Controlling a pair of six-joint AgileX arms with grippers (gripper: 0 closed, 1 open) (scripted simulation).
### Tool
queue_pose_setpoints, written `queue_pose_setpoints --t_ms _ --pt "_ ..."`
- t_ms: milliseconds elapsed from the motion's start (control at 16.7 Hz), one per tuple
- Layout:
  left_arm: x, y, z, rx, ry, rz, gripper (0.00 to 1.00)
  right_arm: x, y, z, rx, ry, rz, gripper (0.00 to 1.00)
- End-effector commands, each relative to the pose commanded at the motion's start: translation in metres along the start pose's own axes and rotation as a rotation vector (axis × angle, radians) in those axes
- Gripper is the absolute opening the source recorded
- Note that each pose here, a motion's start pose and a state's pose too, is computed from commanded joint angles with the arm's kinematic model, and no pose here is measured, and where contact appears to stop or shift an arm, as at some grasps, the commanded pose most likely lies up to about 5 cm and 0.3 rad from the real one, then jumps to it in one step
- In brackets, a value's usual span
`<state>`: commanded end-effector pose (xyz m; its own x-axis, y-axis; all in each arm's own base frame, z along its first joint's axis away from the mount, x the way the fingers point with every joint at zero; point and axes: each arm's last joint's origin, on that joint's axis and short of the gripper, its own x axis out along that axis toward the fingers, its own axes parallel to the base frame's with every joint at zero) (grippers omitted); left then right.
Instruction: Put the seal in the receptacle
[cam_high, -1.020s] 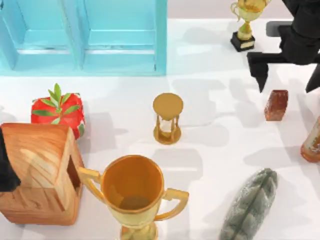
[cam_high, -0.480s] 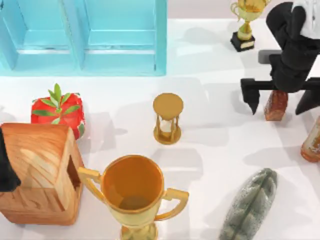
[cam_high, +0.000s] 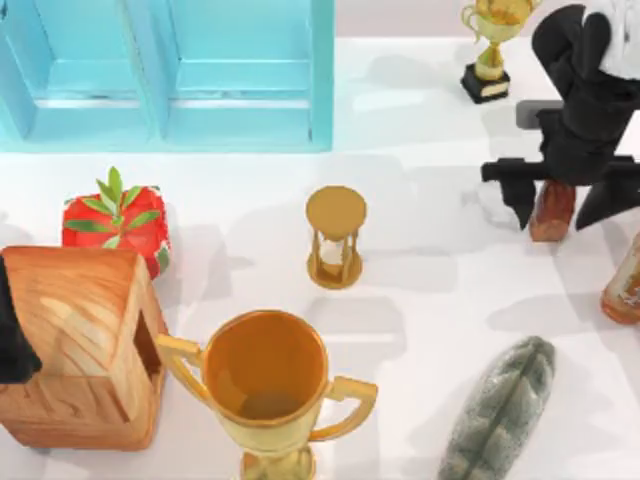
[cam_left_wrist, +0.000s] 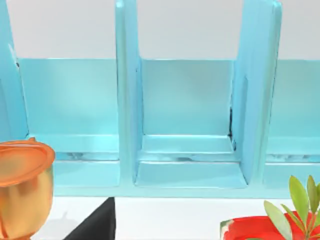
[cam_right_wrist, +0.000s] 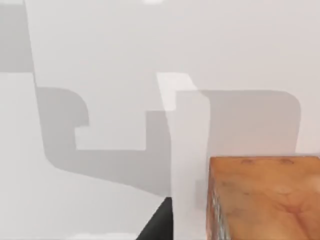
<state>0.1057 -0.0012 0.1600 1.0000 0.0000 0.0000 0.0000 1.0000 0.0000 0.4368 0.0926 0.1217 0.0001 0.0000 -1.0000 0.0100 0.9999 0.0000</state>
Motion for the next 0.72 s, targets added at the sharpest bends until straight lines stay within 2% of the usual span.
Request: queue_pose_setpoints --t_ms 360,720 --pt "0.0000 0.0000 0.0000 0.000 0.000 0.000 1.00 0.0000 0.0000 0.0000 0.000 0.000 0.000 0.02" --pt "0.0000 0.0000 0.0000 0.000 0.000 0.000 1.00 0.0000 0.0000 0.0000 0.000 0.000 0.000 0.00"
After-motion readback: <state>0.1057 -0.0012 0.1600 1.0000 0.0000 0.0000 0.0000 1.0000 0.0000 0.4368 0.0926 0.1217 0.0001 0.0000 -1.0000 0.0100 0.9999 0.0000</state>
